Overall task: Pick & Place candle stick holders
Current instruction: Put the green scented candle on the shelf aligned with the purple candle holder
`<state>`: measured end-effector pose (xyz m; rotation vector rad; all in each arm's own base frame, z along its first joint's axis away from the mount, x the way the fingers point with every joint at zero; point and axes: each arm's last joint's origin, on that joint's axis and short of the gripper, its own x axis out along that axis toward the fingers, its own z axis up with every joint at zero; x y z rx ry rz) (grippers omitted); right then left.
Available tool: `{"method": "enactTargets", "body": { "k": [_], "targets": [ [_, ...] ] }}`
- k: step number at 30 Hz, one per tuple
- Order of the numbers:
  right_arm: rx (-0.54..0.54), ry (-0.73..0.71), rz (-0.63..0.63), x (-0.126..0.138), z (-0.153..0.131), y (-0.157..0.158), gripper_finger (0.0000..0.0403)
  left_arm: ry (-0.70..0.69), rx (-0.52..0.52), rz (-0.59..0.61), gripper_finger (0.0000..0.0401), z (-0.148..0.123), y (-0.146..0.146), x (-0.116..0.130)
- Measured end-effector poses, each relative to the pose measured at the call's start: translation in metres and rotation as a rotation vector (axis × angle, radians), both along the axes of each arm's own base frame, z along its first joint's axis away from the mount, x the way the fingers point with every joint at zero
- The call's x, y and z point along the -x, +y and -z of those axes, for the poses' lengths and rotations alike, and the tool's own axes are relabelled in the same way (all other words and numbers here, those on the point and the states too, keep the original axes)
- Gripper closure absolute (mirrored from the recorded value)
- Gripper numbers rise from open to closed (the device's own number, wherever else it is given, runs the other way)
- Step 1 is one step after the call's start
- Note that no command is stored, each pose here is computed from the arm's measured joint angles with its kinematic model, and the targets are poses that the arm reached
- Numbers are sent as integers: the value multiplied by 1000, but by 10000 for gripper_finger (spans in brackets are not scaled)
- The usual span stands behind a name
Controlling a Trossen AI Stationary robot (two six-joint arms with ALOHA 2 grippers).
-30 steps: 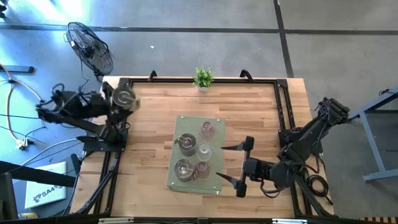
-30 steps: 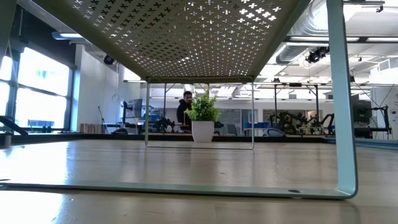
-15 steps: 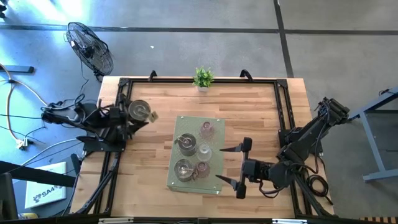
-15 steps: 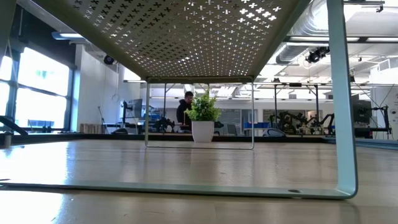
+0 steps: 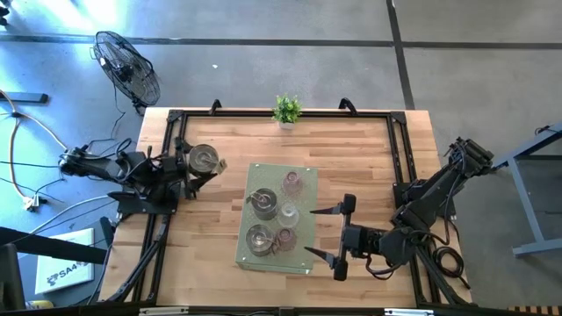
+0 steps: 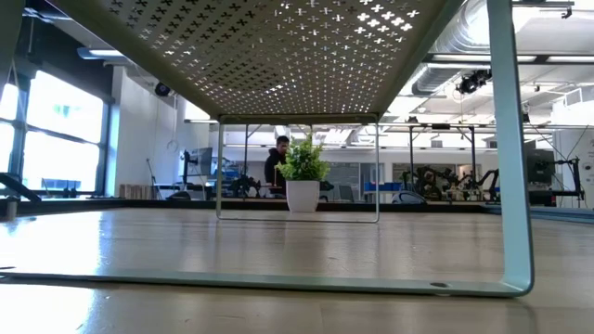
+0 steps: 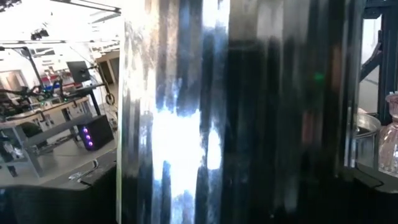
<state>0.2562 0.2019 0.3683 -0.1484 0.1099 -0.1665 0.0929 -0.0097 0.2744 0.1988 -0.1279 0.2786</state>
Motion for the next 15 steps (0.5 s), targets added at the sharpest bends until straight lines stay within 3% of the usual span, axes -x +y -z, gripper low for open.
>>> {"method": "enactTargets", "body": {
  "k": [15],
  "targets": [
    [-33, -6, 6, 0, 0, 0, 14, 49, 37, 165, 52, 22, 28, -42]
  ]
}}
